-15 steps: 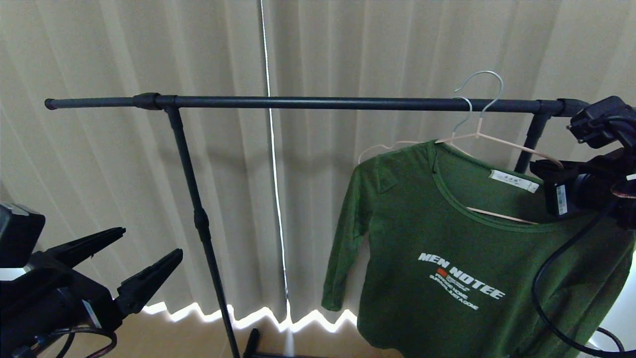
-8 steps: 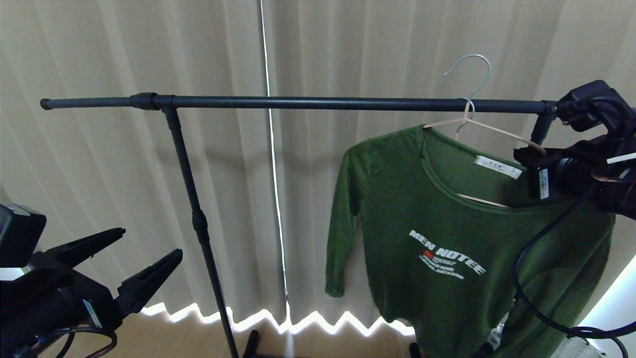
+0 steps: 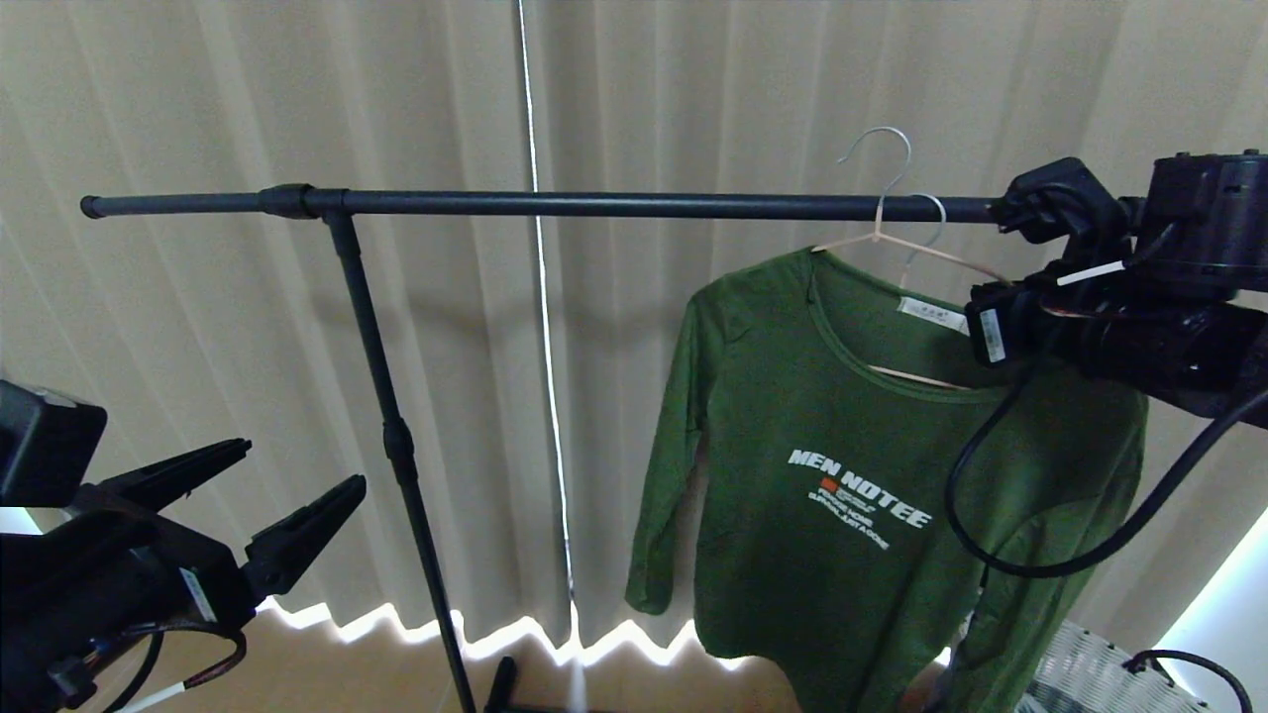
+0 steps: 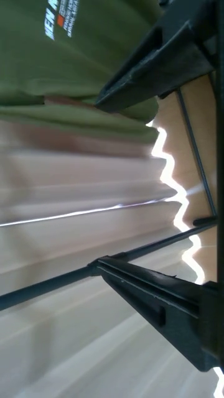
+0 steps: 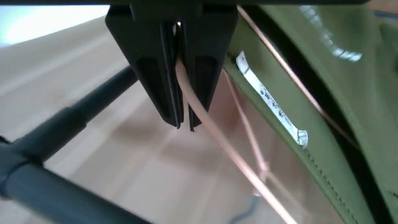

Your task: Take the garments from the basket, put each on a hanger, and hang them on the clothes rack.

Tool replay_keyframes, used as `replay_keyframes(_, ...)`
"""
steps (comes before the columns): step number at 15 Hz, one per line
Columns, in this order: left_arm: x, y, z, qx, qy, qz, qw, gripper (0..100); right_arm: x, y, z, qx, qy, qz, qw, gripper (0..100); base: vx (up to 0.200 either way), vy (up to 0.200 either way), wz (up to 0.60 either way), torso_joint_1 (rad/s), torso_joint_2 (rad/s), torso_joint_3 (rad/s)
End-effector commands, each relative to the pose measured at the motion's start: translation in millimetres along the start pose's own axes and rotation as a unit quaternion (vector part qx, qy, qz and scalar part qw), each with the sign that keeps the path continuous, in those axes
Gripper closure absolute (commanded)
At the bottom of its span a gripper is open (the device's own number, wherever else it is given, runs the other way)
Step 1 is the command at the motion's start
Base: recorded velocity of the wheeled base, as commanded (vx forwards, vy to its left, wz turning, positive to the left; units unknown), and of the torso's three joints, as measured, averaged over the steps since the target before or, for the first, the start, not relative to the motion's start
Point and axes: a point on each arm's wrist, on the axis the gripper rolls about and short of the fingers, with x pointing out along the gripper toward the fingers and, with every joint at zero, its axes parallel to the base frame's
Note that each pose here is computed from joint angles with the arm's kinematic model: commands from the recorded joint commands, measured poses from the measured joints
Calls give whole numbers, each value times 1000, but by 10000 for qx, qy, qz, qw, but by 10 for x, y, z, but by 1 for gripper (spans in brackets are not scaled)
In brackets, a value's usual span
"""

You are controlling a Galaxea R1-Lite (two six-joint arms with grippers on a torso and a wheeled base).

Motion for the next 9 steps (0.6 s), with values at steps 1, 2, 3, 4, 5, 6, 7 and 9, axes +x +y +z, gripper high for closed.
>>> replay_keyframes(1,1,-2,-7,3,15,-14,10000,0,157,85,-60,-80,181,1,9998,100,0,0,0,0,0,0)
replay_keyframes(2,-11,-2,-3,11,-7,-4,10000,0,159,147,-77,-147,284,27,9995,100,0,0,0,0,0,0)
replay_keyframes(3,-23,-2,4,5,-38,-9,10000,0,150,180,-79,-200,367,47,9991,100,0,0,0,0,0,0)
replay_keyframes(4,-28,-6,9,14,-55,-23,10000,0,145,213,-70,-282,513,13,9983,100,0,0,0,0,0,0)
replay_keyframes(5,-41,-9,12,8,-79,-28,10000,0,123,267,-39,-320,502,85,9982,100,0,0,0,0,0,0)
replay_keyframes(6,-43,-8,18,9,-94,-27,10000,0,114,293,-27,-355,534,131,9979,100,0,0,0,0,0,0)
replay_keyframes(7,-46,-8,16,9,-94,-27,10000,0,134,305,-25,-393,612,97,9973,100,0,0,0,0,0,0)
replay_keyframes(9,-44,-9,14,8,-86,-28,10000,0,144,303,-1,-392,616,-14,9973,100,0,0,0,0,0,0)
